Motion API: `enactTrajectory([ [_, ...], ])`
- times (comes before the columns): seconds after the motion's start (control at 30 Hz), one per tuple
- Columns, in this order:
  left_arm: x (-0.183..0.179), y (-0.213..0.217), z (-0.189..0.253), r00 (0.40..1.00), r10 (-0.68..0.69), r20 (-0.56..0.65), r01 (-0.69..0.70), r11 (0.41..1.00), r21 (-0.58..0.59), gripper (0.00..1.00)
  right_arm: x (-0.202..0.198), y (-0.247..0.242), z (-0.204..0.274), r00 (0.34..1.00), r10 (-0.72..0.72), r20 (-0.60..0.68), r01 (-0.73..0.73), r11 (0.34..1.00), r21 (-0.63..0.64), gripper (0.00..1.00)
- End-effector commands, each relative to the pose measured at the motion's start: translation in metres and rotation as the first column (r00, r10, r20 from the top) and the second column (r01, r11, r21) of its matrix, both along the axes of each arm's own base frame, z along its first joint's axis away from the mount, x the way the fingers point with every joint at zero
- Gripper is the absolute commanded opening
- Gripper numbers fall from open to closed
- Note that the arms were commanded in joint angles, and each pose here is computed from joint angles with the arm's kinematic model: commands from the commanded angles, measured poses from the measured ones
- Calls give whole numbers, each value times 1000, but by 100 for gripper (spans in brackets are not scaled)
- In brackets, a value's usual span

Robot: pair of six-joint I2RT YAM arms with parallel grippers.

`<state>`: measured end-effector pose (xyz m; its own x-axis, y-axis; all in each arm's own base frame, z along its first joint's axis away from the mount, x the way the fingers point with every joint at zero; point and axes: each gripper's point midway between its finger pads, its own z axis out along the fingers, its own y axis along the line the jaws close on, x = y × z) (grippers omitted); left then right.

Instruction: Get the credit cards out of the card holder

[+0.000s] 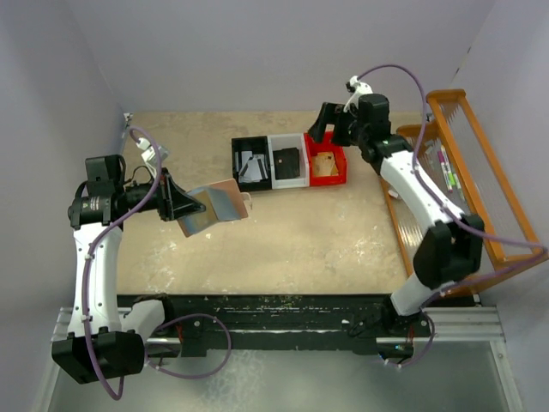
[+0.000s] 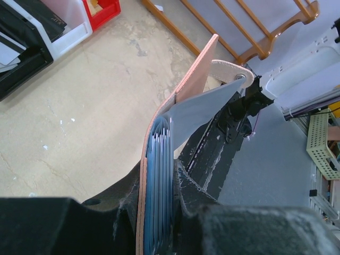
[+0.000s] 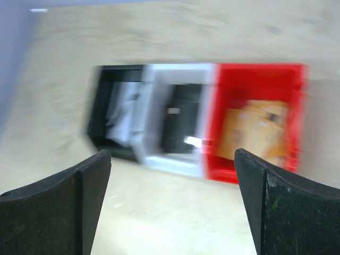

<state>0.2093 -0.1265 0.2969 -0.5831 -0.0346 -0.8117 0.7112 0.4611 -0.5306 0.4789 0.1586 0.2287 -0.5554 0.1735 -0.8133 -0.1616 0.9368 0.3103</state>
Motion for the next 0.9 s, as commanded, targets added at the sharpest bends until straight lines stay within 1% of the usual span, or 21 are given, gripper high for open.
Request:
enactTrajectory([
  [0.0,-6,-6,23,996,-54,77,58,997,-52,3,-95,109,116,845,450,290,-516,828,218,100],
  [0.03,-7,-6,22,995,-54,80,59,997,-51,3,-122,134,128,784,529,324,-606,766,214,100],
  [0.13,-6,-6,20,995,-47,86,52,998,-45,3,-184,189,152,642,668,375,-758,626,183,100],
  [0.2,-4,-4,18,996,-33,79,36,999,-38,3,-215,213,162,573,715,400,-815,550,183,100],
  [0.23,-2,-4,17,997,-27,75,29,999,-35,3,-225,220,165,552,723,415,-829,527,184,100],
  [0.27,-1,-3,17,997,-22,71,25,999,-35,3,-234,227,166,537,729,424,-840,510,187,100],
  [0.37,1,-3,16,998,-13,61,15,999,-36,3,-250,243,159,511,754,413,-855,496,152,99],
  [0.47,2,-3,15,998,-12,60,15,999,-37,3,-264,256,148,479,782,399,-874,468,133,100],
  [0.63,-2,-5,17,997,-35,66,38,998,-50,3,-263,268,129,492,795,355,-867,486,113,100],
  [0.7,-3,-6,18,997,-44,70,47,997,-54,3,-260,271,121,498,801,331,-863,495,101,95],
  [0.77,-6,-7,19,996,-56,74,61,996,-60,3,-258,274,117,503,804,317,-861,498,102,85],
  [0.87,-11,-9,22,993,-83,82,89,993,-75,3,-258,275,116,507,805,308,-860,499,108,52],
])
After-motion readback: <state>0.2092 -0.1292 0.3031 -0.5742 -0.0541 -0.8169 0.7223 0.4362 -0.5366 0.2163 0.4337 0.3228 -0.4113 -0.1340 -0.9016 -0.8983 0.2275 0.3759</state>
